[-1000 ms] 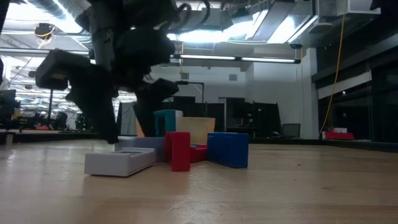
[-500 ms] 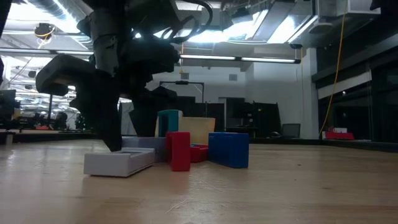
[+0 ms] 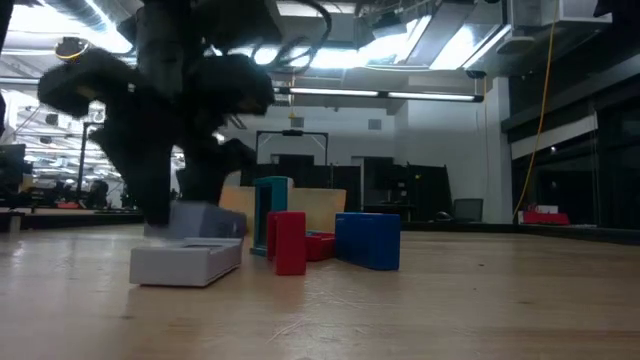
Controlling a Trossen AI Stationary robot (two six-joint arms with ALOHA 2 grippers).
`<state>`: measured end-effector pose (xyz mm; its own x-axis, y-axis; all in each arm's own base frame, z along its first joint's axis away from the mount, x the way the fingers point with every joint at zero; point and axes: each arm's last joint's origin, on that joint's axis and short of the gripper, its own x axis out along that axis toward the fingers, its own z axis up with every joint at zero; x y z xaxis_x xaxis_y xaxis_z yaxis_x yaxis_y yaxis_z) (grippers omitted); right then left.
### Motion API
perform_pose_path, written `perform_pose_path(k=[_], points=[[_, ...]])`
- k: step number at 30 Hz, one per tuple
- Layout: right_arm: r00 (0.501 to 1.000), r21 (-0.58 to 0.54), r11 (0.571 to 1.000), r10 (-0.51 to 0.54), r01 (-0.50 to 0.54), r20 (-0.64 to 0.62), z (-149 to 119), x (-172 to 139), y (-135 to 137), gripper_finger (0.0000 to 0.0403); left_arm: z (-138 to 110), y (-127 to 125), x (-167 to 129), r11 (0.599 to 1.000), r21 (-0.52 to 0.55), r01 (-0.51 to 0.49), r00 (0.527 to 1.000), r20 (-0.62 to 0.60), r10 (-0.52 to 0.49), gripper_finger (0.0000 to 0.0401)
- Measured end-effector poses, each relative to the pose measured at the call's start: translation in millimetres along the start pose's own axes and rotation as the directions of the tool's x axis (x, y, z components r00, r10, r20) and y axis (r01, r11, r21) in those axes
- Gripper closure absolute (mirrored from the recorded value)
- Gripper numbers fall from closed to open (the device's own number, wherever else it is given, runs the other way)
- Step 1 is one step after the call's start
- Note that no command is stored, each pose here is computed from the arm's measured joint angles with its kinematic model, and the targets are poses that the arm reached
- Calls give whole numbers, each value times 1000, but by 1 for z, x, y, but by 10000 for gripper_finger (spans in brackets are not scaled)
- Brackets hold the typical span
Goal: Pick & Place Office items
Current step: Put the light blue charger adapter into the orange bin
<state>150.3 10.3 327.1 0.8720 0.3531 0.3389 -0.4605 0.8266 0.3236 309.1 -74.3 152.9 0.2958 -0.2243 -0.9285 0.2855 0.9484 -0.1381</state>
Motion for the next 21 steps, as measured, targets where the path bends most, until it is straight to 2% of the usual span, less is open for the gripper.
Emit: perform_pose_path(k=[8, 12, 16, 21], points=[[1000, -28, 999, 17, -17, -10, 0, 0, 0, 142, -3, -3, -46, 992, -128, -6, 998, 68, 15, 189], [1000, -53, 998, 22, -23, -13, -1, 0, 1, 142, -3, 6, -72, 963, -263, -62, 981, 160, 107, 189], [1000, -83, 996, 22, -23, -13, 0, 0, 1, 142, -1, 32, -97, 887, -442, -133, 924, 269, 273, 189], [1000, -95, 995, 22, -23, -13, 0, 0, 1, 142, -4, 81, -118, 739, -642, -206, 808, 315, 499, 189]])
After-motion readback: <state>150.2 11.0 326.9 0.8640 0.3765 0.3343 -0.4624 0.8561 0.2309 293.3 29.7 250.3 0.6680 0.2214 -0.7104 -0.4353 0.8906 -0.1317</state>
